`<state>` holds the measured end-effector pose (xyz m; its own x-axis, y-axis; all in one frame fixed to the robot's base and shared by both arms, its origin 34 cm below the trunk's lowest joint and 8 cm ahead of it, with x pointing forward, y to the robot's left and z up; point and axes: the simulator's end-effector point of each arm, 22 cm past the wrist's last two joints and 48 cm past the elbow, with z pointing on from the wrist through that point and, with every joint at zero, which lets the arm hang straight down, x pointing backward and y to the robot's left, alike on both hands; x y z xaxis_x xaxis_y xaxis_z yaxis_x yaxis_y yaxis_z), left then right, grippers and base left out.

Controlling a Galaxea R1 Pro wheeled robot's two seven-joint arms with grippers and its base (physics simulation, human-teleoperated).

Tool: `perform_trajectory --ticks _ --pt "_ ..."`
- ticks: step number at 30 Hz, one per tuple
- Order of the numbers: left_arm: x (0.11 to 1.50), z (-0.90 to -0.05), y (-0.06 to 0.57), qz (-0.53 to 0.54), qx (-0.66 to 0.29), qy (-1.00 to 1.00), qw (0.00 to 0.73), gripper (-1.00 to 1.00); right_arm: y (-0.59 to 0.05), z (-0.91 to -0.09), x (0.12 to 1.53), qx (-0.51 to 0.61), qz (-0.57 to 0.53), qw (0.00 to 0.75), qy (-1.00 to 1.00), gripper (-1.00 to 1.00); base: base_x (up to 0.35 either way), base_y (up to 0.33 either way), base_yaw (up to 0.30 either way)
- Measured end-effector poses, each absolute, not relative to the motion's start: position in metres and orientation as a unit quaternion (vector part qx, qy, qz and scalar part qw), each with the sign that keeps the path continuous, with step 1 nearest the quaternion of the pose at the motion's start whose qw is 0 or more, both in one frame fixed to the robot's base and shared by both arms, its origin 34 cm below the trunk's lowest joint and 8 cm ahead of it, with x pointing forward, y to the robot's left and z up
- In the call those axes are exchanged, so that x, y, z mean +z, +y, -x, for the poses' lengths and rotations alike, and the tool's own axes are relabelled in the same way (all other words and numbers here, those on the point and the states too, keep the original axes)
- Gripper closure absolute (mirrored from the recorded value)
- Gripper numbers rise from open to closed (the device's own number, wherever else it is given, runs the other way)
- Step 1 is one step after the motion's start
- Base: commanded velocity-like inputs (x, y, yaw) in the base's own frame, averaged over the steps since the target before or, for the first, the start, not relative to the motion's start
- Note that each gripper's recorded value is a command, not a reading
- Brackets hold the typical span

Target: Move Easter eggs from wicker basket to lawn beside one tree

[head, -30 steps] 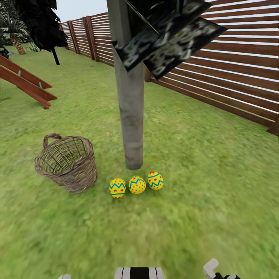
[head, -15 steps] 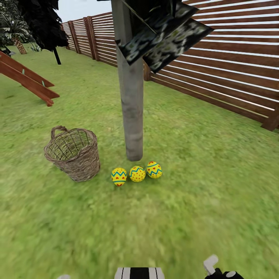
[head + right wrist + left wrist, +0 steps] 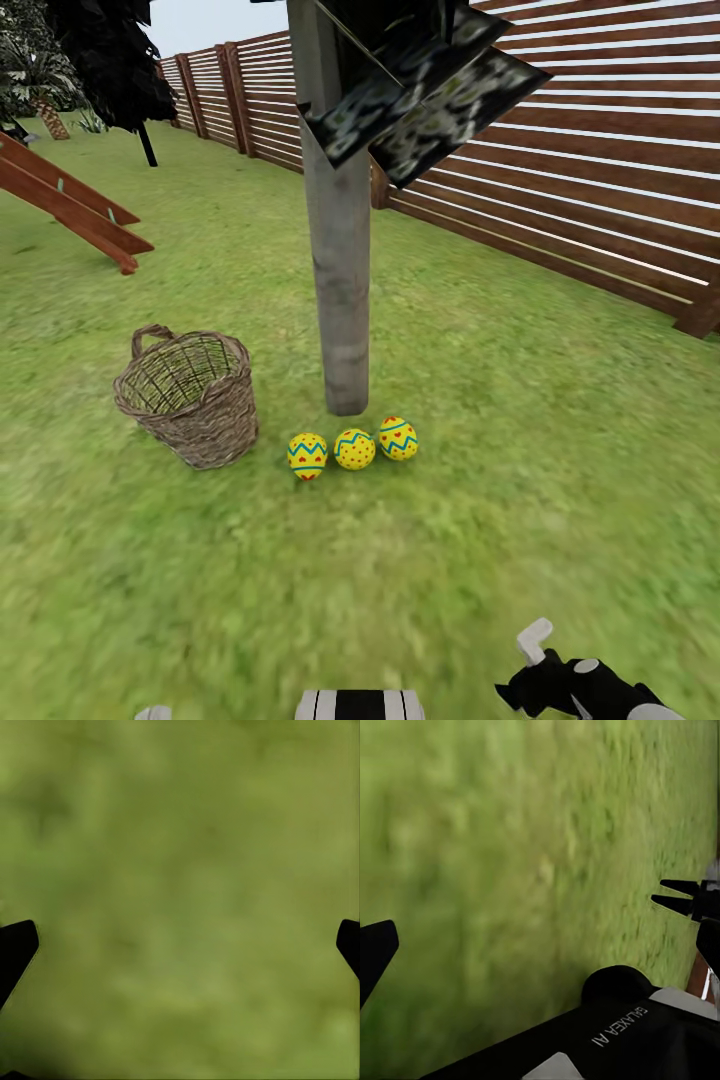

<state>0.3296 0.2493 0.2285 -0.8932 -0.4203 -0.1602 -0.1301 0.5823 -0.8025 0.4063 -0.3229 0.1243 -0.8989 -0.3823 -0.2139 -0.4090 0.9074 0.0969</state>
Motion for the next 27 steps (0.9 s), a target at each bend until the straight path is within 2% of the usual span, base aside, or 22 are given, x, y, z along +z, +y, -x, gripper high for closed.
perform_trajectory --ticks 8,9,10,27 --pt "0.237 -0.333 0.268 0.151 -0.432 0.871 0.177 -1.0 -0.32 -0.415 0.129 0.085 0.196 0.105 0.971 -1.0 0.0 0.0 0.0" --pt "0.265 -0.338 0.259 0.139 -0.49 0.839 0.193 -1.0 -0.281 -0.404 0.141 0.185 0.195 0.094 0.958 -1.0 0.0 0.0 0.0" --pt "0.267 -0.34 0.26 0.139 -0.493 0.836 0.196 -1.0 -0.278 -0.405 0.143 0.194 0.195 0.096 0.957 -1.0 0.0 0.0 0.0" --pt "0.284 -0.349 0.276 0.127 -0.501 0.83 0.212 -1.0 -0.274 -0.426 0.162 0.209 0.203 0.119 0.949 -1.0 0.0 0.0 0.0"
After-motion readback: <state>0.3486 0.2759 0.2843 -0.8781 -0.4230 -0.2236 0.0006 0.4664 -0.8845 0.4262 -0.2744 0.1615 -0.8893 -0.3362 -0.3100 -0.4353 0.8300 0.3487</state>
